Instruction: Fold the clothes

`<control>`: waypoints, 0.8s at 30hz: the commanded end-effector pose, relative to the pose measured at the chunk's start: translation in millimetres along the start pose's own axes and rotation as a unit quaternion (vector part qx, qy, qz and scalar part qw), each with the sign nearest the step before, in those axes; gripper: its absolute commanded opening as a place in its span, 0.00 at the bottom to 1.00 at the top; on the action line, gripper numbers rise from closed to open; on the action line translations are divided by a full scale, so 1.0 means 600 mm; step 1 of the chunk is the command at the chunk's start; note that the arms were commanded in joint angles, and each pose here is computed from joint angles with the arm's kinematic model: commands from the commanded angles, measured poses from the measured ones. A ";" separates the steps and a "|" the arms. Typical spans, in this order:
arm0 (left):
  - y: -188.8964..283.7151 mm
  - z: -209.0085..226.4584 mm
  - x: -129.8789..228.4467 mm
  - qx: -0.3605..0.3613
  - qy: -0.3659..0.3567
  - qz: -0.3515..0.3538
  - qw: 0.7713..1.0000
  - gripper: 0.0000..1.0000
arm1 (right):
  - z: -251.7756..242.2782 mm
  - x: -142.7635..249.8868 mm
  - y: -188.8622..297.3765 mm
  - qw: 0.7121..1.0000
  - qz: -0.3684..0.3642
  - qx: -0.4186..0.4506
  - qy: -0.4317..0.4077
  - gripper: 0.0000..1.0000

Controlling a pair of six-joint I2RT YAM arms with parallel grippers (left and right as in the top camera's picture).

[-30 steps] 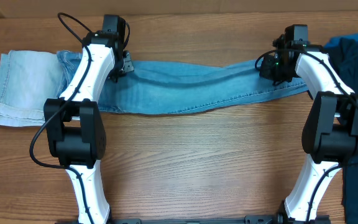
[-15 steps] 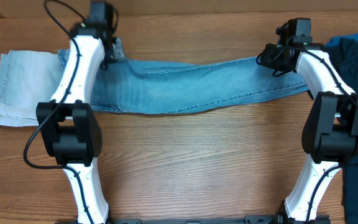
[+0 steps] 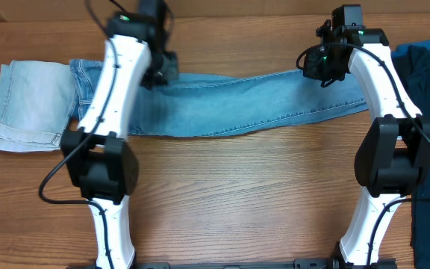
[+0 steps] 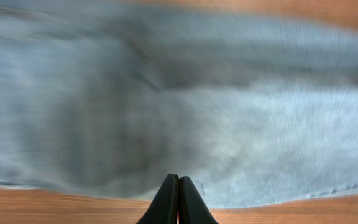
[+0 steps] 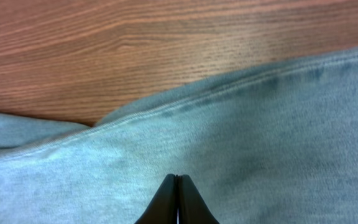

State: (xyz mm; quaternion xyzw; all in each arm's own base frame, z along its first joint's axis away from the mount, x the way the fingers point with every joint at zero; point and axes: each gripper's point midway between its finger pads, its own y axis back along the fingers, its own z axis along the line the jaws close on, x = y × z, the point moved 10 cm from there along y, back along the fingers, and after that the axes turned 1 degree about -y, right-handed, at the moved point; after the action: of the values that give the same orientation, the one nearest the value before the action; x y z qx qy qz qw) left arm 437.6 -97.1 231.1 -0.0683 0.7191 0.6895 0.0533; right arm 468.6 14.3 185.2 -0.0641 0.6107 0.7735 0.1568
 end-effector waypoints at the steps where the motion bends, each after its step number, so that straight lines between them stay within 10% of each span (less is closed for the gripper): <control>1: -0.051 -0.036 0.028 0.004 -0.045 0.037 0.998 0.04 | -0.002 -0.002 0.005 1.000 -0.003 -0.002 0.001 0.04; 24: -0.113 -0.090 0.027 0.032 -0.083 0.005 0.996 0.04 | -0.008 -0.002 0.005 1.000 -0.005 0.020 0.001 0.04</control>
State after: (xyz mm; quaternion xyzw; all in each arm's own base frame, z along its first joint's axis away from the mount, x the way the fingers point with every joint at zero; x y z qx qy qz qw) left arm 434.1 -152.5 180.4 -0.0284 0.7339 0.6686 0.1167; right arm 467.7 12.0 184.5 -0.0610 0.6229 0.7640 0.1567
